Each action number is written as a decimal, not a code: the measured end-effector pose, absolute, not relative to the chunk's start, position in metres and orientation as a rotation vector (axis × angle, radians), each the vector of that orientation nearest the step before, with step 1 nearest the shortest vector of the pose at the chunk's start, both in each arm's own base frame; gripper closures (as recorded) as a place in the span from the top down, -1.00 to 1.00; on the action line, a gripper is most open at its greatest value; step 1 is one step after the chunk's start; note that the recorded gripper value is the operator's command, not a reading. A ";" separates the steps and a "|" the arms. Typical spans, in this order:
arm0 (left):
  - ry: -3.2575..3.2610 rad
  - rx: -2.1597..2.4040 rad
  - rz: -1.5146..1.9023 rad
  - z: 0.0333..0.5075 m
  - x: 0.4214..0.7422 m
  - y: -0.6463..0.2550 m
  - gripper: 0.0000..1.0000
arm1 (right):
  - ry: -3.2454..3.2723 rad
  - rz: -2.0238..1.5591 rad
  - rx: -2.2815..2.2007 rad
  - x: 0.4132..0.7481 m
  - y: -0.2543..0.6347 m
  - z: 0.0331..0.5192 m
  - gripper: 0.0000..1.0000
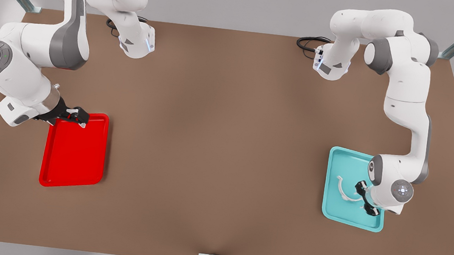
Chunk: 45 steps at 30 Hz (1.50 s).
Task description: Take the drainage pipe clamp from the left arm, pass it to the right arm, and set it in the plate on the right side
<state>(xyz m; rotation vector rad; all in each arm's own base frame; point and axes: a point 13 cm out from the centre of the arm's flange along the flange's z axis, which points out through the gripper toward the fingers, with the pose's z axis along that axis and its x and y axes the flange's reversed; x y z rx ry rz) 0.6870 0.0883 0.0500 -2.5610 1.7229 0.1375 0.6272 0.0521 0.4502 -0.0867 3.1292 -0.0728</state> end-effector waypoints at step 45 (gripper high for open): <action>1.860 -2.862 -0.299 0.274 0.679 -0.342 -0.57 | 2.996 0.194 -0.365 0.677 0.262 0.450 1.00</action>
